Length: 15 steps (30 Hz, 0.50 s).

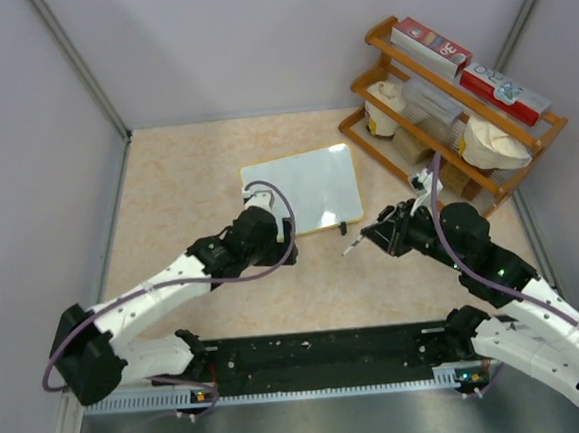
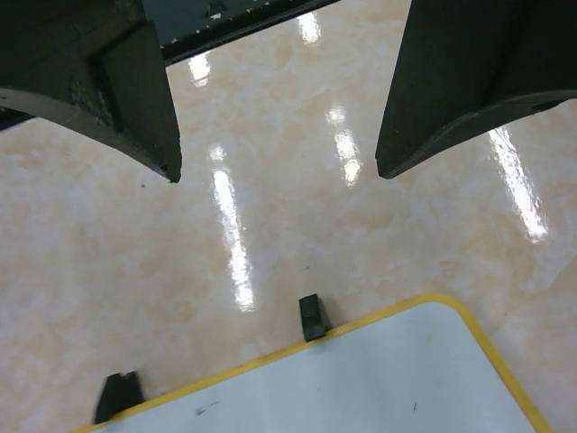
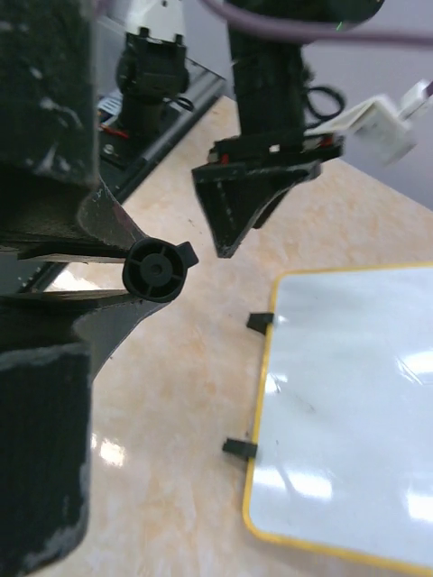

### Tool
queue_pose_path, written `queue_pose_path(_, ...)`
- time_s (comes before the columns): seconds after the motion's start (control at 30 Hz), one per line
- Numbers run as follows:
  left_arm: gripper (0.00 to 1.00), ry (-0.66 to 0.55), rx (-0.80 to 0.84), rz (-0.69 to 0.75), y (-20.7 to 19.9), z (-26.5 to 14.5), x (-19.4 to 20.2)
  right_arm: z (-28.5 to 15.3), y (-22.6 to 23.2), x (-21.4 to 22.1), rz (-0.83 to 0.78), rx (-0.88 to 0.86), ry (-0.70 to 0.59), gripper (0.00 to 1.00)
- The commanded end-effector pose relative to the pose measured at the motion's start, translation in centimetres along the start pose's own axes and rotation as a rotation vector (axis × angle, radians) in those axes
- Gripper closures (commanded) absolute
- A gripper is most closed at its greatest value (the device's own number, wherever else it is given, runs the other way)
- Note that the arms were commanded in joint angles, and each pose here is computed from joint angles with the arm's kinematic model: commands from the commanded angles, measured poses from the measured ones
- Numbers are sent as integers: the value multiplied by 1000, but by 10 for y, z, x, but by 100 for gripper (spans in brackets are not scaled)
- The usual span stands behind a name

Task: Write a sentence on the whiteboard
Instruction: Pick up the whiteboard stand from the center of the board.

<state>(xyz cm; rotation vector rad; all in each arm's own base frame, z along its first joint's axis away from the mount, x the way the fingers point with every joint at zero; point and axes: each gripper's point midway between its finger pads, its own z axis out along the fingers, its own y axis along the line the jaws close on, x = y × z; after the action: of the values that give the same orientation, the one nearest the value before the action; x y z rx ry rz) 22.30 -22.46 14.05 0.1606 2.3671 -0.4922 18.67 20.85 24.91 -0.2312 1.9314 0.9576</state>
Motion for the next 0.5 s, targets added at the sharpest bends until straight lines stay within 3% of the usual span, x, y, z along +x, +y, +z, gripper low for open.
queue_pose_path(0.0,13,12,-145,-76,8,37,-3,-15,-26,-27,5,166,-137,100)
queue_pose_path(0.27,33,32,-167,-137,11,89,23,-21,-29,-23,1,178,-130,100)
queue_pose_path(0.47,39,63,-221,-113,17,118,39,-23,-28,-24,-12,175,-133,100)
